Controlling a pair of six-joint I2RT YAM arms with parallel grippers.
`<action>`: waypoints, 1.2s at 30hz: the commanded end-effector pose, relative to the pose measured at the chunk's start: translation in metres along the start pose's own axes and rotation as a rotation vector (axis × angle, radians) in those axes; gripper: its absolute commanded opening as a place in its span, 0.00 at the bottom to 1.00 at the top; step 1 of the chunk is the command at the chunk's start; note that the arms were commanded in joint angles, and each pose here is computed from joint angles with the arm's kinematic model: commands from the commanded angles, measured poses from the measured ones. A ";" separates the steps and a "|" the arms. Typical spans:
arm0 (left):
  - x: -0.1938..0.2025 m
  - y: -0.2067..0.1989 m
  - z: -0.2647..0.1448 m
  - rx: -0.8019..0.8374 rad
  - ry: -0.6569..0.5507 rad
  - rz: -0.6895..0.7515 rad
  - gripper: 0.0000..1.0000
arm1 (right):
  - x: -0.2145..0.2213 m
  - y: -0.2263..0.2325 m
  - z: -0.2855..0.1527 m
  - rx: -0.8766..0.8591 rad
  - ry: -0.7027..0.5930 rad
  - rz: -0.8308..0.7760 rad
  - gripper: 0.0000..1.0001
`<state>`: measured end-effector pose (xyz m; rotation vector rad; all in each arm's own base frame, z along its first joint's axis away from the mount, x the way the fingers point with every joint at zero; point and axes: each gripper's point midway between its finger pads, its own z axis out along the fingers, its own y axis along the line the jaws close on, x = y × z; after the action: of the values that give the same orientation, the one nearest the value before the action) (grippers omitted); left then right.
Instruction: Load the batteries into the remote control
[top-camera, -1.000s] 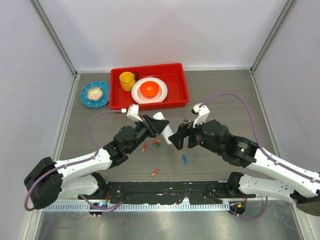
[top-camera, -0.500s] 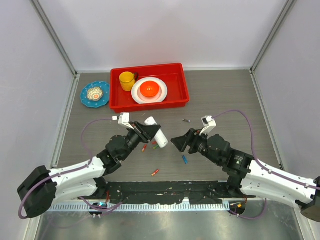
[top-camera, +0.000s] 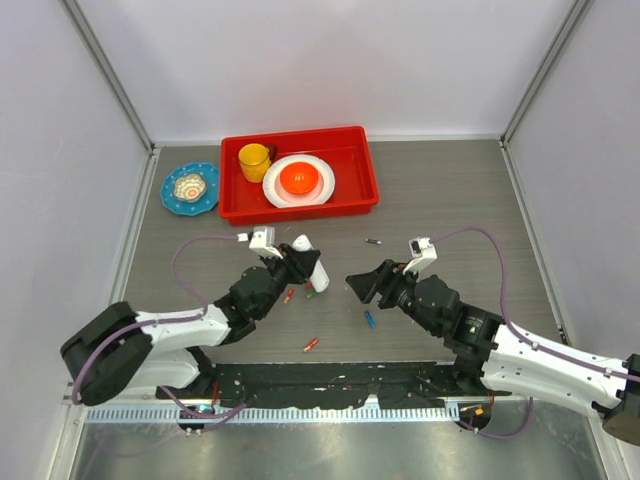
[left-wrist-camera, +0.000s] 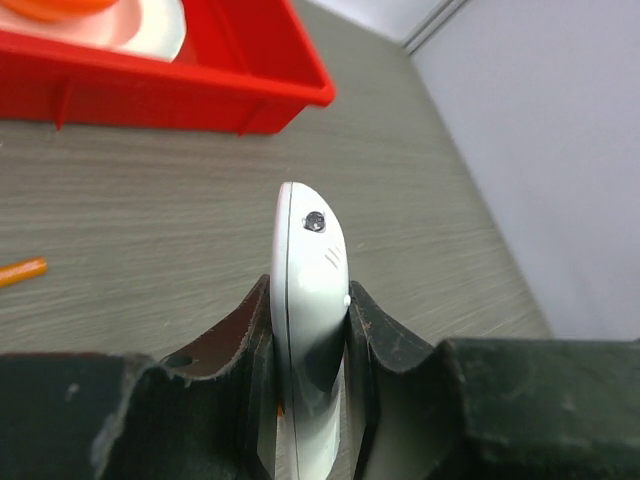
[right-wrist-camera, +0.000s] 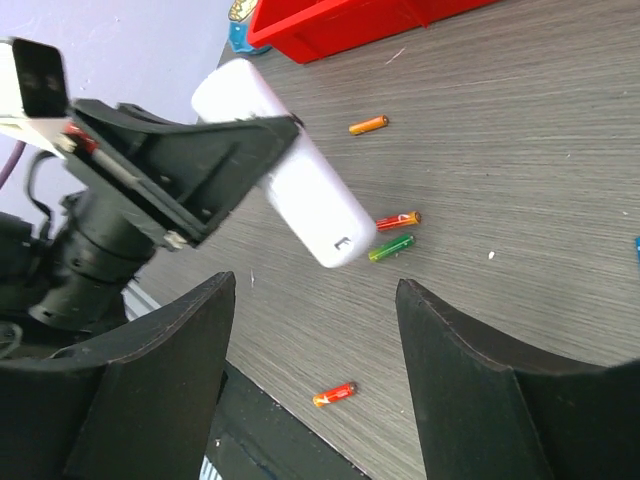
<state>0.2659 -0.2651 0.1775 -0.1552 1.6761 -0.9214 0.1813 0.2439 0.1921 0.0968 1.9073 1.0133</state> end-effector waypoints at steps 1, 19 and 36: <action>-0.012 -0.014 0.006 0.071 -0.142 0.060 0.00 | -0.007 0.011 0.004 -0.036 -0.038 0.045 0.66; 0.018 -0.019 0.019 0.167 -0.181 0.131 0.00 | 0.029 -0.003 0.017 -0.143 0.011 0.272 0.40; 0.015 -0.011 0.018 0.127 -0.196 0.086 0.00 | 0.057 -0.021 0.041 -0.221 0.126 0.449 0.45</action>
<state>0.2686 -0.2915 0.1061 0.0398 1.6736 -0.7764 0.1841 0.2711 0.0983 0.3629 2.0368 1.4166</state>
